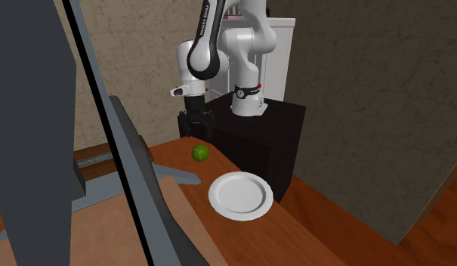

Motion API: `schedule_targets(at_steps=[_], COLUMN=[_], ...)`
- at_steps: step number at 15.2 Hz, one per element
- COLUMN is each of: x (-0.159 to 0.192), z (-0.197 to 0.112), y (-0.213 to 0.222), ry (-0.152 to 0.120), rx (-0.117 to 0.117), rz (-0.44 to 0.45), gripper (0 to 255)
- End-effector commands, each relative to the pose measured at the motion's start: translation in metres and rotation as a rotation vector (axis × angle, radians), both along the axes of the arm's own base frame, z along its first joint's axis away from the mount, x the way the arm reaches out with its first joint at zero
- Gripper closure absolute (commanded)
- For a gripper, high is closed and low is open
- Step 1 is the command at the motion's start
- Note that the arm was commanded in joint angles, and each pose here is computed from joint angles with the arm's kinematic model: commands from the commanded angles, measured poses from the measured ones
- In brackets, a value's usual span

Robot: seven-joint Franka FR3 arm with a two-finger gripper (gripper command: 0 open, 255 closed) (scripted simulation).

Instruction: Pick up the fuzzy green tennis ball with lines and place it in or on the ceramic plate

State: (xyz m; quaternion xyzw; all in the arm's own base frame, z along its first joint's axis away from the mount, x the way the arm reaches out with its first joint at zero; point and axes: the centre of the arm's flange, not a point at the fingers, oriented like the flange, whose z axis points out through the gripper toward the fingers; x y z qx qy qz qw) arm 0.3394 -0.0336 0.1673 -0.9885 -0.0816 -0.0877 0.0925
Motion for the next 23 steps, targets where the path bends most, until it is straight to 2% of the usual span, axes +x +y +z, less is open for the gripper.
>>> schedule_targets(at_steps=[1, 9, 16, 17, 23], x=[-0.003, 0.004, 0.004, 0.004, 0.004], z=[-0.02, -0.059, -0.059, -0.059, -0.059], y=[0.001, 0.009, 0.009, 0.009, 0.009], ry=[-0.024, -0.024, -0.024, -0.024, -0.024], rx=[0.004, 0.004, 0.004, 0.004, 0.004], rz=[0.005, 0.005, 0.005, 0.005, 0.005], gripper=[0, 0, 0, 255, 255])
